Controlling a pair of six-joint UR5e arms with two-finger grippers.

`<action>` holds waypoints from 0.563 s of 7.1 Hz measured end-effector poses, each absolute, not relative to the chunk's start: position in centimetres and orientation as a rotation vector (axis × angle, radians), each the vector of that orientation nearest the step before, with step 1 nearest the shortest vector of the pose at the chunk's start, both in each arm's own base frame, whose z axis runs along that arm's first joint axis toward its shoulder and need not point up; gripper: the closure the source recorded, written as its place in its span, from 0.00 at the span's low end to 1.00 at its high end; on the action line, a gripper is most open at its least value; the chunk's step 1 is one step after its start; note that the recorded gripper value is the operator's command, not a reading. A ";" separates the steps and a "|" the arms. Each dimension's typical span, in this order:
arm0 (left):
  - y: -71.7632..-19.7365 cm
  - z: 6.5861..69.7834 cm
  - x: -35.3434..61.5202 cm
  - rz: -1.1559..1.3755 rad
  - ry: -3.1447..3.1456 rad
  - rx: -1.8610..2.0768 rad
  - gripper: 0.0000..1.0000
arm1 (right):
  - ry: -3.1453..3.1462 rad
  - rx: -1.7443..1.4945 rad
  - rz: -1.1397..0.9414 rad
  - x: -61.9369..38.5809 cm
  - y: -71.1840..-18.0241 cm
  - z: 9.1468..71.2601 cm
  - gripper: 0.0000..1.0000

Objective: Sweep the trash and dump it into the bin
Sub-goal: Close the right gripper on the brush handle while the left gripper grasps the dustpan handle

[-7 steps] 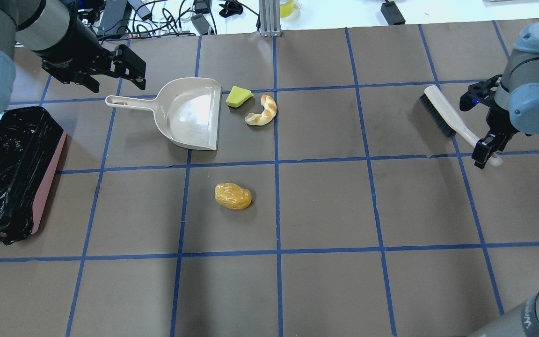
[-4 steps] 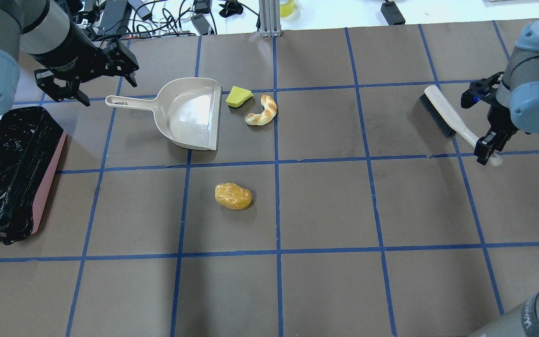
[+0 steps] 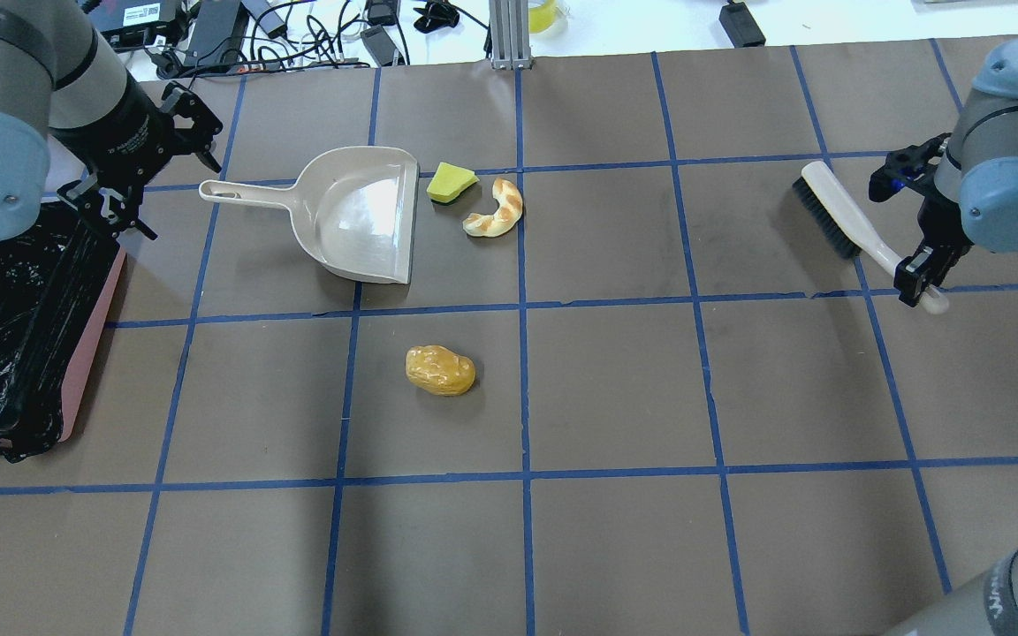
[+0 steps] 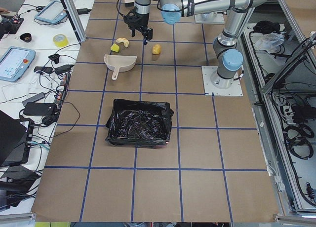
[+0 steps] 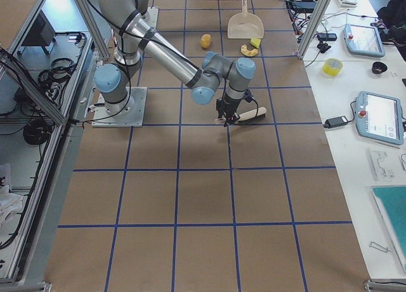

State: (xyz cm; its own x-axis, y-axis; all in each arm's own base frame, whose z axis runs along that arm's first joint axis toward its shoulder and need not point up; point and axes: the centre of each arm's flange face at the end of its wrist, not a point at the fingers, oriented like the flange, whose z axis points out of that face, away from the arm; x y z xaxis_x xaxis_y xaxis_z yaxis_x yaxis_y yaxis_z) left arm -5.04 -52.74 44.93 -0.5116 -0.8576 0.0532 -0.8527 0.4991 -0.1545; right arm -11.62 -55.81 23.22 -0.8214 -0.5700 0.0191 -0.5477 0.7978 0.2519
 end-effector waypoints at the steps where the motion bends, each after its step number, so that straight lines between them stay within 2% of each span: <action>1: -53.3 45.1 -4.1 -0.244 2.589 -1.717 0.03 | -2.892 0.888 -0.361 -11.6 -55.8 23.2 0.72; 4: -57.2 44.5 -3.0 -0.185 2.298 -2.081 0.03 | -2.893 0.877 -0.357 -11.6 -55.9 23.3 0.89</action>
State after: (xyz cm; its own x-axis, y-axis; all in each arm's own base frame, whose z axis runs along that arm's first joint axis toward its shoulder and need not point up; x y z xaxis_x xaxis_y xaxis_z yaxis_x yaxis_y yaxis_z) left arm -2.95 -57.23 44.50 -0.1014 -0.9934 0.0533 -0.9891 0.0949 -0.1124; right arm -11.64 -55.90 23.32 -0.8296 -0.5577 0.0253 -0.5348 0.8069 0.2508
